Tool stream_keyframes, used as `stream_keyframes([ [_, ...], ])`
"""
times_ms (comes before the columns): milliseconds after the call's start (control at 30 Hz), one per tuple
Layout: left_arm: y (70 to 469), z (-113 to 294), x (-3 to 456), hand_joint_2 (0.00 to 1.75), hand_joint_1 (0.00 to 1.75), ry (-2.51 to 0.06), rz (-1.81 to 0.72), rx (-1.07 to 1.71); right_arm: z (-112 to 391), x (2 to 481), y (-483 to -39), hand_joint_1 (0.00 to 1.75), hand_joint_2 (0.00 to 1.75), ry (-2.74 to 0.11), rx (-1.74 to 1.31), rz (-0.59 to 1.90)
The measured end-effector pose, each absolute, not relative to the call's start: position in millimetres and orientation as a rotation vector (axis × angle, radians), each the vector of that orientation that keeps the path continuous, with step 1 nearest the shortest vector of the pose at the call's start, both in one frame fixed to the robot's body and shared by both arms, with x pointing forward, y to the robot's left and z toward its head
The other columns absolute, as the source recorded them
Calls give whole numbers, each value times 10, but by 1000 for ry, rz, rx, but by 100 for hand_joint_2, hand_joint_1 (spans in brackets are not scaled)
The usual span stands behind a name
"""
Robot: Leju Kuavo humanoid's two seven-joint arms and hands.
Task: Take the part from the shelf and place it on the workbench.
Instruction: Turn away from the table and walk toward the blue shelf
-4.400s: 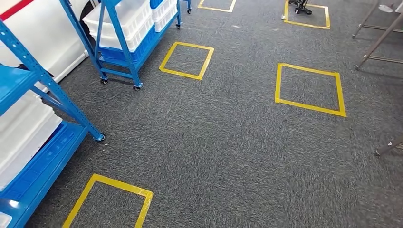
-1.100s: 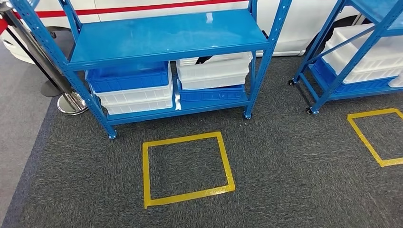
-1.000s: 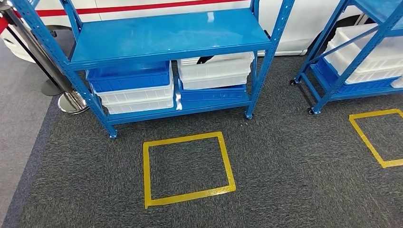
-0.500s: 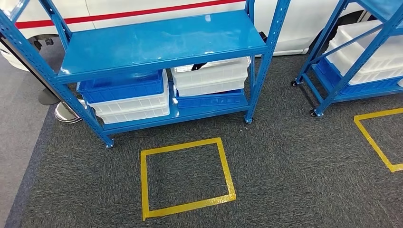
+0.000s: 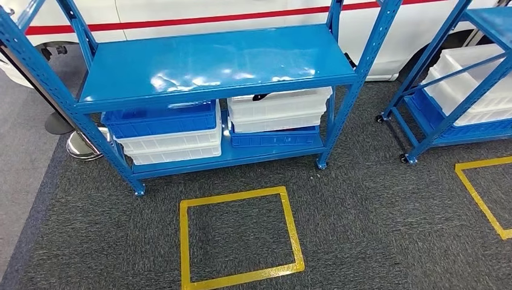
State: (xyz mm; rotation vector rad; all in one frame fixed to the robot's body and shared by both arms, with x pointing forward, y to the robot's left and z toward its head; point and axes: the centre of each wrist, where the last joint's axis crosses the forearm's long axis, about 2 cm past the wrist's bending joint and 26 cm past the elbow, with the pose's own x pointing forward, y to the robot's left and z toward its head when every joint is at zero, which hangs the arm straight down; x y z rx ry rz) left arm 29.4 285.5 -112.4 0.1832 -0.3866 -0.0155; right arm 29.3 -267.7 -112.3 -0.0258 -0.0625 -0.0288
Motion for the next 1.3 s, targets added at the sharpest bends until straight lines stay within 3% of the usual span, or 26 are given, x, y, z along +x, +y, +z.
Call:
stream_keyframes([
  [1300,2834,-1123,296,0,0,-380,-12,185,-1127,251,-2679,0,0,-53,-23,-28],
])
